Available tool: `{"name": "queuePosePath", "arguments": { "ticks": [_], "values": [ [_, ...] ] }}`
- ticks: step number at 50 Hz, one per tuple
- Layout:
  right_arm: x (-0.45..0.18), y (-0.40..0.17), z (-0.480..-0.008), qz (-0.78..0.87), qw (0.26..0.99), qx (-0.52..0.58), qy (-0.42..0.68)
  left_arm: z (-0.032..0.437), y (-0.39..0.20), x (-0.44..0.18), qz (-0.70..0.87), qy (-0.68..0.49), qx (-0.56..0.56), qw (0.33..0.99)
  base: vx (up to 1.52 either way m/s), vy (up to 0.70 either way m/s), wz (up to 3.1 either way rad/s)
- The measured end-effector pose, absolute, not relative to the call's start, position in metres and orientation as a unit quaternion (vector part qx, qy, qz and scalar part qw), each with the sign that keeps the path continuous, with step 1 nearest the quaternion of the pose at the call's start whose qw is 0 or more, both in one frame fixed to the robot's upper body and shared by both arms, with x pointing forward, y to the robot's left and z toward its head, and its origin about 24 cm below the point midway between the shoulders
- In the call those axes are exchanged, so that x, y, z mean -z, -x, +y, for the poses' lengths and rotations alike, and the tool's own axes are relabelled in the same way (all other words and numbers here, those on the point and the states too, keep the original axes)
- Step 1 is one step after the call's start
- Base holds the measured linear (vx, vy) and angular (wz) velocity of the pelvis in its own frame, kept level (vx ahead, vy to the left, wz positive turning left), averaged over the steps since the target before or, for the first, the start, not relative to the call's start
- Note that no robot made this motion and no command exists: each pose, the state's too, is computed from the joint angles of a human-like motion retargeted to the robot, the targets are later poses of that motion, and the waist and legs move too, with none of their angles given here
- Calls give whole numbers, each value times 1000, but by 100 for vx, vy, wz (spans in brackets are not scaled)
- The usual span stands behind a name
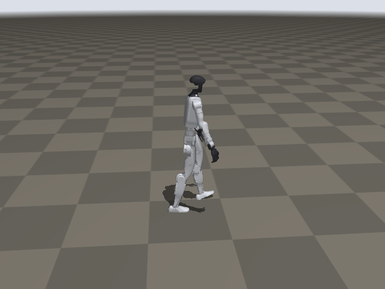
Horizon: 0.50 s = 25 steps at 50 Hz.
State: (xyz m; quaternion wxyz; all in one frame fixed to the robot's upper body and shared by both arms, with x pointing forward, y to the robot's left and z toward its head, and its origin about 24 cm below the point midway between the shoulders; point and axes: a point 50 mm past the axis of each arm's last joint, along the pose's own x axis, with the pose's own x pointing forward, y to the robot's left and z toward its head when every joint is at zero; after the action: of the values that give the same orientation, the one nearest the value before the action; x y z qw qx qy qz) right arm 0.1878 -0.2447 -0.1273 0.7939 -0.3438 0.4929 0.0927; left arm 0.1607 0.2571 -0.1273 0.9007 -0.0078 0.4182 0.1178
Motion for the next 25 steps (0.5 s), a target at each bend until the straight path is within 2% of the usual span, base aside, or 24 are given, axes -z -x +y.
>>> {"name": "queuePosePath", "arguments": {
  "ticks": [7,13,20,25],
  "values": [
    [62,-275,-254,327,863,-9,385,260,-89,155,536,-50,-144,830,-52,-18,31],
    [20,-309,-247,220,908,16,355,268,-42,161,610,-51,-144,777,-45,-9,76],
    [26,-296,-229,209,922,-26,324,289,-32,155,624,-39,-206,753,-38,-6,57],
    [73,-240,-229,290,910,-36,296,298,-59,149,601,-78,-219,765,-33,7,56]
  ]
}}
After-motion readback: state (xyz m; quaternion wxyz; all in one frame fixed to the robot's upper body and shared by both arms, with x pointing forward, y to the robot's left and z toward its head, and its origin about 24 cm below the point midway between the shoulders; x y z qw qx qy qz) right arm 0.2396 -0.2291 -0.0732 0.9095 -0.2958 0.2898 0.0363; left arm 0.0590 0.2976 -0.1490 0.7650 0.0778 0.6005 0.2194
